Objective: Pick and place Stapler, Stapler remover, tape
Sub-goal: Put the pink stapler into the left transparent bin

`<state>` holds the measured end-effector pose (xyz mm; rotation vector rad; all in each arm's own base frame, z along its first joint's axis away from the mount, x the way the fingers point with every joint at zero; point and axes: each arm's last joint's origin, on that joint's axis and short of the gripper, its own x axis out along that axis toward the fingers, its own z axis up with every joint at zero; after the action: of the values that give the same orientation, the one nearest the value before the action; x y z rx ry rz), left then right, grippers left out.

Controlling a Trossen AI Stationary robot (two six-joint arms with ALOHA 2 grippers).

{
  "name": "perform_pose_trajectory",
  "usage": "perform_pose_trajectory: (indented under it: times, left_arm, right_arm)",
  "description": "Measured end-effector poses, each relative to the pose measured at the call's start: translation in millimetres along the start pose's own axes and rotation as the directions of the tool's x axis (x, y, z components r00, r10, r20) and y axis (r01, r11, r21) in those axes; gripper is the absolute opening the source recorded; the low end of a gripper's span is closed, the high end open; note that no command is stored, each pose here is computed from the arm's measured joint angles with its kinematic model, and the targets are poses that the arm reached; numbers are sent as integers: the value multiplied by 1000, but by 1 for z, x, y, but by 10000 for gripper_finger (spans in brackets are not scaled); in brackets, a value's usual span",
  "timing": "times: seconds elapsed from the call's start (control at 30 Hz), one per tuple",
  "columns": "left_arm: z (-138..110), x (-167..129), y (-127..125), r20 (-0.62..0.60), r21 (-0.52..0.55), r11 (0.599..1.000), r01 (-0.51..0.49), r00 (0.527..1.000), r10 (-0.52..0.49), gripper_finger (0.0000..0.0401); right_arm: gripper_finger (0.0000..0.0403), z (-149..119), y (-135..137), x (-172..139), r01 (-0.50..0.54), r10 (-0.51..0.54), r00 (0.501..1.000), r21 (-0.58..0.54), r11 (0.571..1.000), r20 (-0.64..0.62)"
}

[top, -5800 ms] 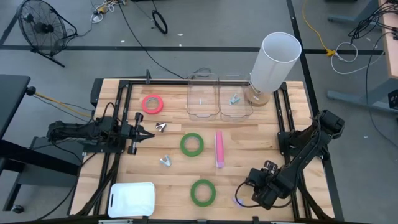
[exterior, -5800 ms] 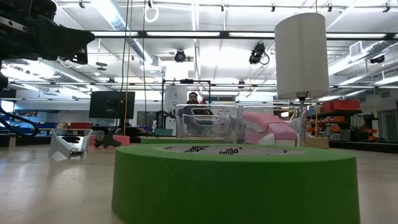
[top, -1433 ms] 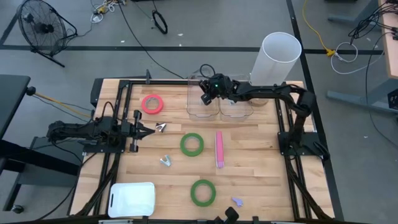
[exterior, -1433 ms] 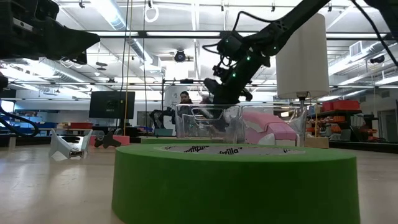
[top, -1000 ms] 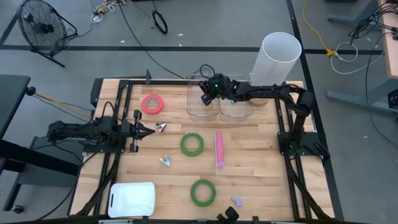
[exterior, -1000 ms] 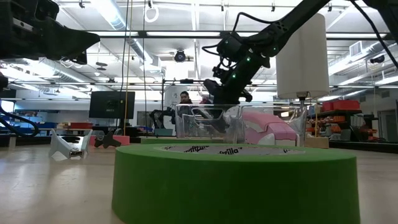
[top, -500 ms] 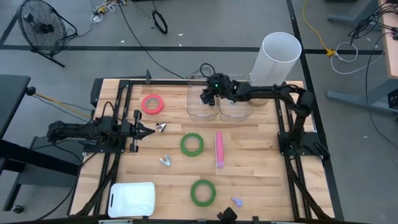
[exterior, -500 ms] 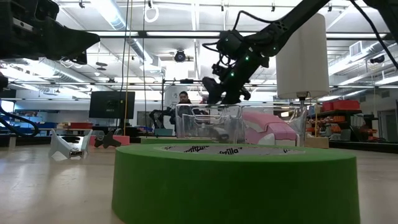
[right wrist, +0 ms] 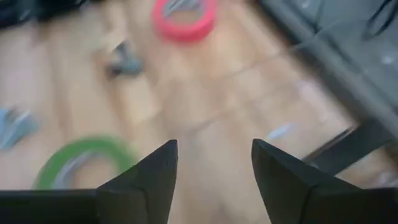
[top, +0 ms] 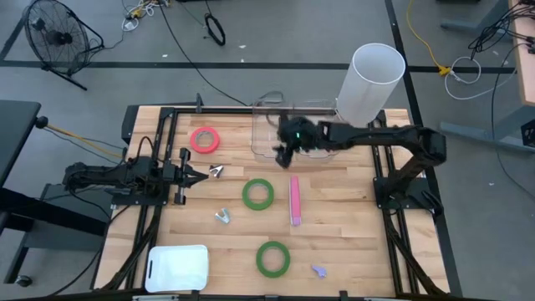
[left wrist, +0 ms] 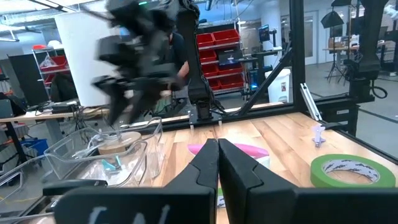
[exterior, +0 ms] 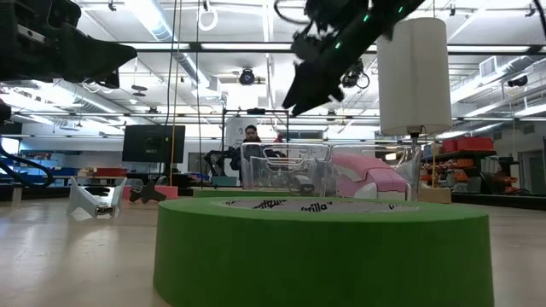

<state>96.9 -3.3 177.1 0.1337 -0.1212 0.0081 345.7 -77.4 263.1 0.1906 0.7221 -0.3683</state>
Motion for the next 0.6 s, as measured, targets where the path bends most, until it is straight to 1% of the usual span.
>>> perform_pose_trajectory:
  times: [0.1,0.2,0.3,0.4,0.47,0.6]
  left_arm:
    - [0,0,0,0,-6,1000,0,1000,0,16]
    - [0,0,0,0,-30,1000,1,1000,-1,16]
    - [0,0,0,0,-49,999,1,1000,-1,16]
    - [0,0,0,-1,-52,999,1,1000,-1,16]
    - [-1,0,0,-6,-52,999,2,1000,-2,16]
    - [-1,0,0,-9,-52,999,2,1000,-3,16]
  right_arm:
    - [201,-12,29,-13,-49,50,996,14,999,-80]
    - [201,-26,55,-20,-78,87,984,62,995,-157]
    - [201,-38,76,-25,-99,112,971,69,993,-209]
    - [201,-49,93,-29,-113,126,958,65,991,-259]
    - [201,-53,102,-33,-124,141,953,80,989,-267]
    - [201,-66,115,-41,-107,139,934,114,988,-329]
